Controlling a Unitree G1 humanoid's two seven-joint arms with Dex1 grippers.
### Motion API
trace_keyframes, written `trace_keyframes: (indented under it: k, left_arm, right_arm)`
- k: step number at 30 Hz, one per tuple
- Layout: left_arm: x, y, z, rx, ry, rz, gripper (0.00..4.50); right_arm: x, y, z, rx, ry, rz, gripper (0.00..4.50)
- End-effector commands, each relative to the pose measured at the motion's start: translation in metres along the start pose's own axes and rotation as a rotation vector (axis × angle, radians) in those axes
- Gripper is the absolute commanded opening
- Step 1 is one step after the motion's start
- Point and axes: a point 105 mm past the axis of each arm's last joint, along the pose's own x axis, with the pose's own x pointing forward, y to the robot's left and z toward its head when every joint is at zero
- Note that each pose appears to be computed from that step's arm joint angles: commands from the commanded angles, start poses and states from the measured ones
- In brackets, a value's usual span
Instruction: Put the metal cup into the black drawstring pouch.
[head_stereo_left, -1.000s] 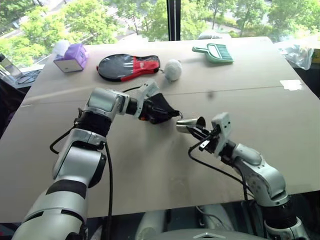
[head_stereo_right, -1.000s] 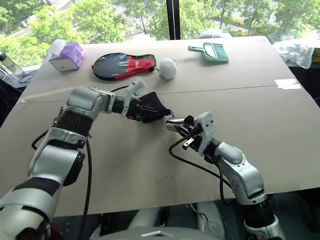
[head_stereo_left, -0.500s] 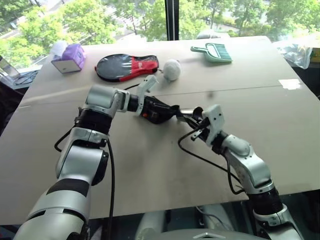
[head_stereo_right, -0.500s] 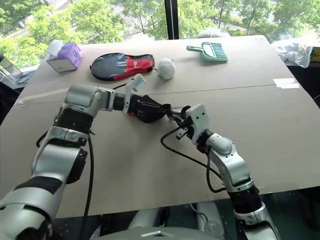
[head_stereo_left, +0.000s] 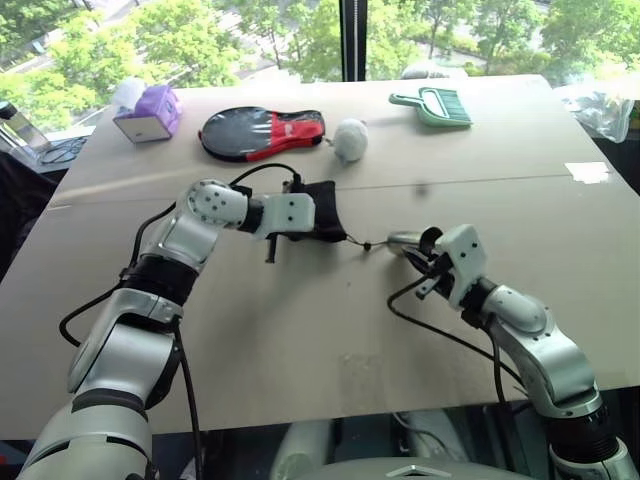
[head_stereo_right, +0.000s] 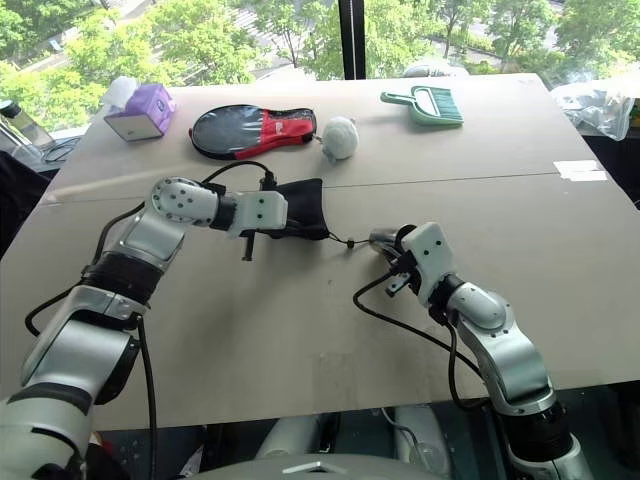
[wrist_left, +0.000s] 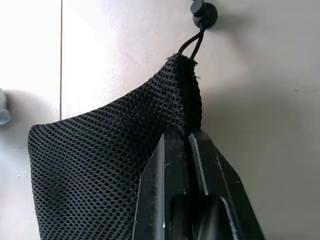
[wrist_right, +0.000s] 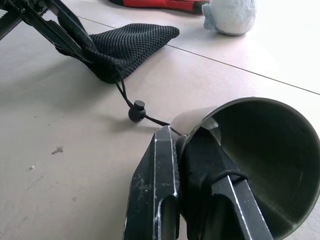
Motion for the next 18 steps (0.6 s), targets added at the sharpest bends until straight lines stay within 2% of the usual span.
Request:
trace_keyframes:
  k: [1,2,5,10,13,15,18]
  left_arm:
    - [-0.005,0.026,0.008,0.124,0.010,0.137,1.73]
    - [-0.003,0.027,0.006,0.134,0.023,0.140,2.28]
    - [0.003,0.024,-0.002,0.175,0.067,0.139,2.28]
    - [0.023,-0.012,-0.013,0.179,0.053,0.035,2.28]
    - [0.028,-0.019,-0.013,0.164,0.039,0.011,2.28]
    - [0.029,-0.018,-0.008,0.063,0.001,0.009,2.28]
    - [0.022,-0.009,0.006,-0.229,-0.109,-0.015,2.28]
  right_arm:
    - [-0.001,0.002,0.012,-0.030,-0.036,0.006,0.00]
    - [0.000,0.003,0.013,-0.027,-0.043,0.009,0.00]
    - [0.004,0.006,0.016,-0.020,-0.058,0.016,0.00]
    - [0.006,0.009,0.018,-0.017,-0.069,0.028,0.00]
    - [0.006,0.009,0.018,-0.014,-0.072,0.026,0.00]
    - [0.004,0.010,0.018,-0.012,-0.073,0.025,0.00]
    - [0.002,0.011,0.018,-0.007,-0.071,0.024,0.00]
